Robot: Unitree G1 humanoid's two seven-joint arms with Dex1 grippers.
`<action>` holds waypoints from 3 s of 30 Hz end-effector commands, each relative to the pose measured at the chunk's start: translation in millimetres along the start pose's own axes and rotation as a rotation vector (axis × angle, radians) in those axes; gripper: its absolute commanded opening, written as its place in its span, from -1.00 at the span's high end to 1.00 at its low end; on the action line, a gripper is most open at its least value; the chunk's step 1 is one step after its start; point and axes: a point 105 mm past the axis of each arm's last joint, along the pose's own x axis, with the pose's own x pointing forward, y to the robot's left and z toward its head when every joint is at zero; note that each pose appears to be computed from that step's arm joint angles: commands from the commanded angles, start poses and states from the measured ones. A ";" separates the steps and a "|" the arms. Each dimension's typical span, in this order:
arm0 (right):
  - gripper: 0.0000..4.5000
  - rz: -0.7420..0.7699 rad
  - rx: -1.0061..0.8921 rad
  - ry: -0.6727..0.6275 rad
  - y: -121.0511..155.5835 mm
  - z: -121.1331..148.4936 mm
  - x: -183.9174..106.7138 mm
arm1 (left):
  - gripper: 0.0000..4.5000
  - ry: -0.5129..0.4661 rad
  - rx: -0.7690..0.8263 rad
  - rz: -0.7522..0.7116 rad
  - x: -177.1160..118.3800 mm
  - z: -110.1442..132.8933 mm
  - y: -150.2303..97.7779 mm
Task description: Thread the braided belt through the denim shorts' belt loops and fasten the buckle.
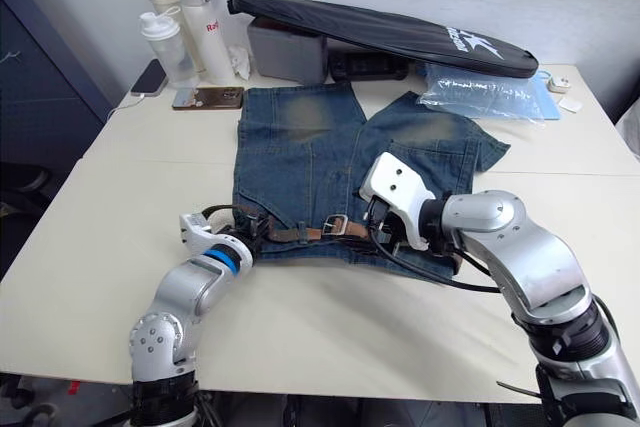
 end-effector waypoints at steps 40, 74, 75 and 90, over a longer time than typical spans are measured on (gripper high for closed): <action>-1.00 0.047 -0.201 0.055 13.9 -7.3 -12.4 | -0.99 0.966 1.103 -0.424 -103.7 -9.6 -54.3; 0.41 -0.149 -0.644 0.066 27.8 -48.4 35.7 | -1.00 0.837 1.645 -0.601 -44.9 54.7 -102.5; 0.41 -0.164 -0.654 0.061 26.3 -47.5 36.1 | -1.00 0.844 1.644 -0.606 -45.1 53.6 -101.8; 0.41 -0.207 -0.730 -0.016 22.3 -42.7 41.3 | -1.00 0.907 1.653 -0.624 -55.0 48.7 -93.7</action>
